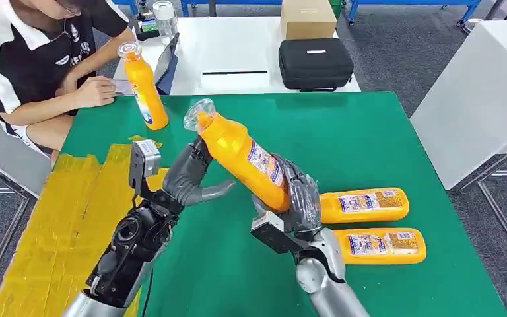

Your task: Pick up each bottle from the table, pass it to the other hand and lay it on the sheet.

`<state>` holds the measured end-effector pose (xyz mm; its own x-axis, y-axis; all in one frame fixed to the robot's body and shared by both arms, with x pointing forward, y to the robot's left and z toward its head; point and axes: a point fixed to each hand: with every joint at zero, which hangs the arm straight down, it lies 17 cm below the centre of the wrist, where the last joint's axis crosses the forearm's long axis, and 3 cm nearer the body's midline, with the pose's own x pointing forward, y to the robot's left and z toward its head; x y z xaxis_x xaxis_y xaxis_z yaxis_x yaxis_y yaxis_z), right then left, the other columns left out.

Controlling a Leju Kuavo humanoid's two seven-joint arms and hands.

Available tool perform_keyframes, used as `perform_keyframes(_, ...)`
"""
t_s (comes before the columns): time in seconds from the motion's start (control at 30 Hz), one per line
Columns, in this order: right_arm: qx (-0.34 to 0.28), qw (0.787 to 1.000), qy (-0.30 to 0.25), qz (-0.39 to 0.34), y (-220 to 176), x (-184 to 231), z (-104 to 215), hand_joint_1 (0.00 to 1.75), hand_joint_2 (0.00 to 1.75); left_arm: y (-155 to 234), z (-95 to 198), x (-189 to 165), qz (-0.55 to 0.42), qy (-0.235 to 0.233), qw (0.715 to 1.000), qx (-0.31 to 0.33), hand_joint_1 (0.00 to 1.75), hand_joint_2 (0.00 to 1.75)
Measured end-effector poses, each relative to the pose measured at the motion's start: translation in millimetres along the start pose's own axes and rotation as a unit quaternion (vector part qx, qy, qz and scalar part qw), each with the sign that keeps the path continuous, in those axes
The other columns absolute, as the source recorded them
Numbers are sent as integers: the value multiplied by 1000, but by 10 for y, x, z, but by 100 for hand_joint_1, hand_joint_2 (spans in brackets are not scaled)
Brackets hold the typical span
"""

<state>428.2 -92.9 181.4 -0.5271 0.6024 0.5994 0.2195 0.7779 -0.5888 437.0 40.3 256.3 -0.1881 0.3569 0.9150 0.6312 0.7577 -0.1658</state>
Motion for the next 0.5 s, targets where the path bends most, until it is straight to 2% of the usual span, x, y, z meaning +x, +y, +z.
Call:
perform_keyframes(0.37, 5, 1000, -10, 9, 42, 66, 9, 173, 175, -41, -44, 194, 34, -19, 999, -7, 0, 175)
perform_keyframes(0.5, 9, 1000, -13, 13, 58, 80, 11, 175, 175, -47, -70, 337, 98, -31, 995, -7, 0, 175)
